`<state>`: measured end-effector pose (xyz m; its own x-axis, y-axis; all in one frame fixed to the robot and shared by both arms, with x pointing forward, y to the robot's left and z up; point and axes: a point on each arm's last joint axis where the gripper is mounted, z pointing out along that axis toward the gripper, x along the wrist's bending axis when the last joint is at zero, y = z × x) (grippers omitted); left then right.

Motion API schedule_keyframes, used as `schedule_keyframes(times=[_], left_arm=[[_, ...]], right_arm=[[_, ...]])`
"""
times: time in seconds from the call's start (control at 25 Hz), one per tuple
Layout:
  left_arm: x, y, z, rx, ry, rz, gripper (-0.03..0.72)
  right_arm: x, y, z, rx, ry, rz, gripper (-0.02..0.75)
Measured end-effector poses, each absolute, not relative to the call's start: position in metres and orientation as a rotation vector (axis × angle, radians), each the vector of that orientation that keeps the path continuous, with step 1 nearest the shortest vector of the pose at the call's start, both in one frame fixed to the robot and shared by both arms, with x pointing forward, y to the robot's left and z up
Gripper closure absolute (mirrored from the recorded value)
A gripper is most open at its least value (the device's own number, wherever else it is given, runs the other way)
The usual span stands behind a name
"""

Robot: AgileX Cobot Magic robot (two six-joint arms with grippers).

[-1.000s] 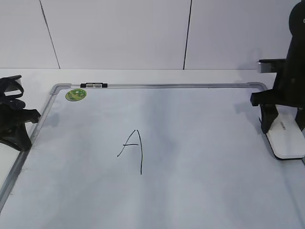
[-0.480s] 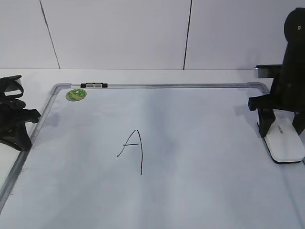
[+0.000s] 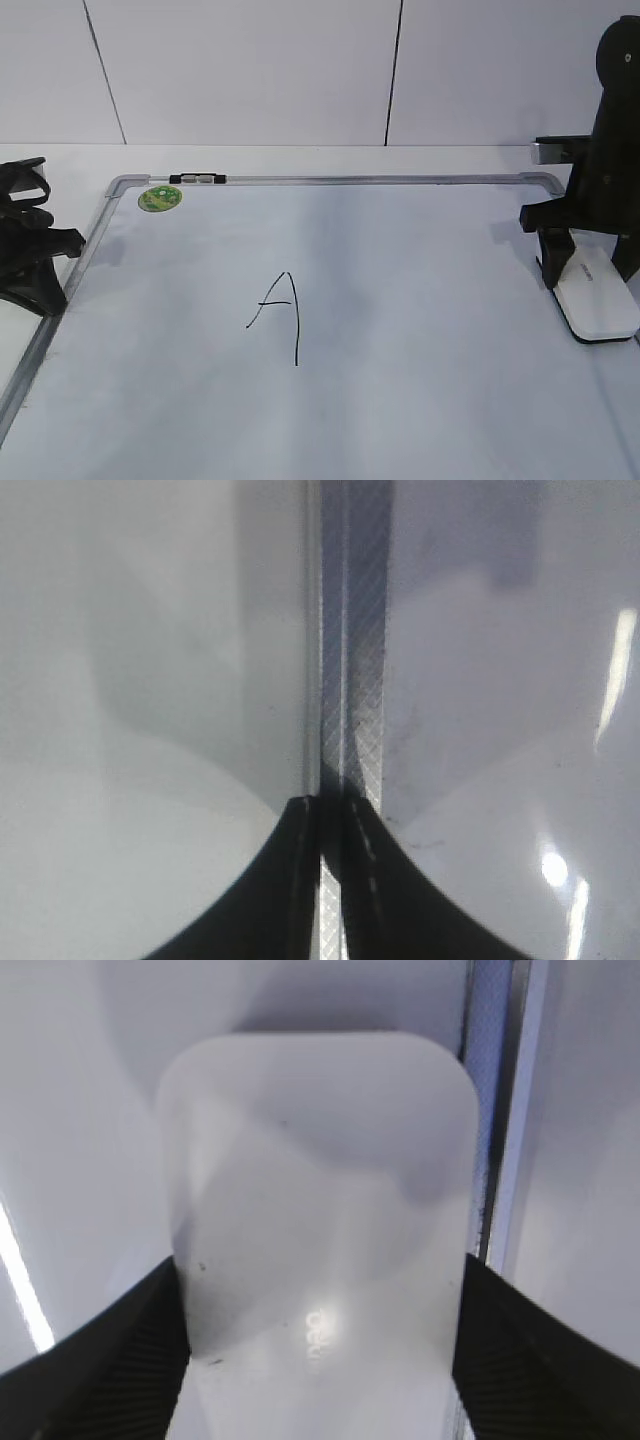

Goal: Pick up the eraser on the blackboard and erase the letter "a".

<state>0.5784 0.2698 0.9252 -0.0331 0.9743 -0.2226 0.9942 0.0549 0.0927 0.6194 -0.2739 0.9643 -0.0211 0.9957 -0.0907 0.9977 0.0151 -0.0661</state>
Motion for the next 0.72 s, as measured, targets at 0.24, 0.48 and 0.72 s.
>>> schedule_keyframes(times=[0.24,0.48,0.72], left_arm=[[0.5786,0.2698,0.9253,2.009,2.104,-0.127,0.654],[0.5786,0.2697,0.9253,2.009,2.104,-0.127,0.653],[0.5789,0.2697,0.9253,2.006,2.104,-0.125,0.653]], right_arm=[[0.6194,-0.2739,0.9643,2.185,2.225,-0.173,0.132],[0.6194,-0.2739,0.9643,2.183,2.227,-0.173,0.125],[0.6194,-0.2739,0.9643,2.183,2.227,-0.173,0.125]])
